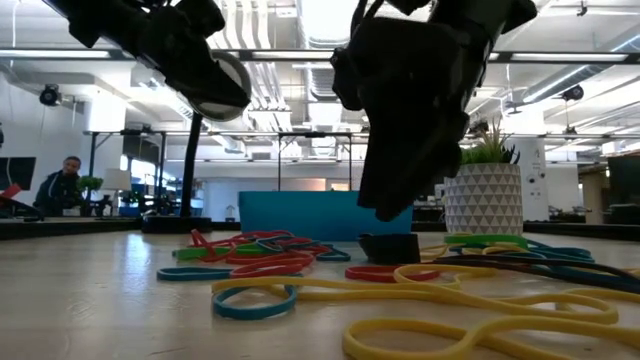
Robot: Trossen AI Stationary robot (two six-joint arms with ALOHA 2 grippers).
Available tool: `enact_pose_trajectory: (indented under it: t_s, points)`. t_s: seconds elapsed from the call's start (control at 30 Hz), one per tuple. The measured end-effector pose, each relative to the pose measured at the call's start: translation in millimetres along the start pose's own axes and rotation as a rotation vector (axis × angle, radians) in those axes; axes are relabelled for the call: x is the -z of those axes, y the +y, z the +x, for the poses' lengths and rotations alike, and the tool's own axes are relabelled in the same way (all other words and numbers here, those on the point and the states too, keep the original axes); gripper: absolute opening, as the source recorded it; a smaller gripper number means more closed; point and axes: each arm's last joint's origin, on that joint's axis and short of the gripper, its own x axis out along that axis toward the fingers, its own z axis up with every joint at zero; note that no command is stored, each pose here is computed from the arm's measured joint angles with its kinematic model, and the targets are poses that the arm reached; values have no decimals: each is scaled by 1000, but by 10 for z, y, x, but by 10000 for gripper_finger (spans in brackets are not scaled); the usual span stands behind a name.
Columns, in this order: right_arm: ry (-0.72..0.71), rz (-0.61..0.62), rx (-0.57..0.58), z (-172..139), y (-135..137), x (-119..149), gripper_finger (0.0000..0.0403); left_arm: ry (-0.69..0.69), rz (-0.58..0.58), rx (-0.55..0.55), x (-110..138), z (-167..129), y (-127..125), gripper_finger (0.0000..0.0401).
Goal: Pick and place rubber bands into bin
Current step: Put the black rubber band into the blue bin
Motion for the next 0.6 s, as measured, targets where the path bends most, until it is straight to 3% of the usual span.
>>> enact_pose_trajectory:
  t_s: [0.23, 0.4, 0.6]
  points:
    - [31, -4, 23, 147, 5, 80, 231, 0, 0, 0, 0, 2, 0, 135]
    - [47, 68, 67, 231, -32, 118, 227, 2, 0, 0, 2, 4, -1, 135]
    - [32, 90, 106, 238, -44, 128, 170, -1, 0, 0, 0, 7, -1, 135]
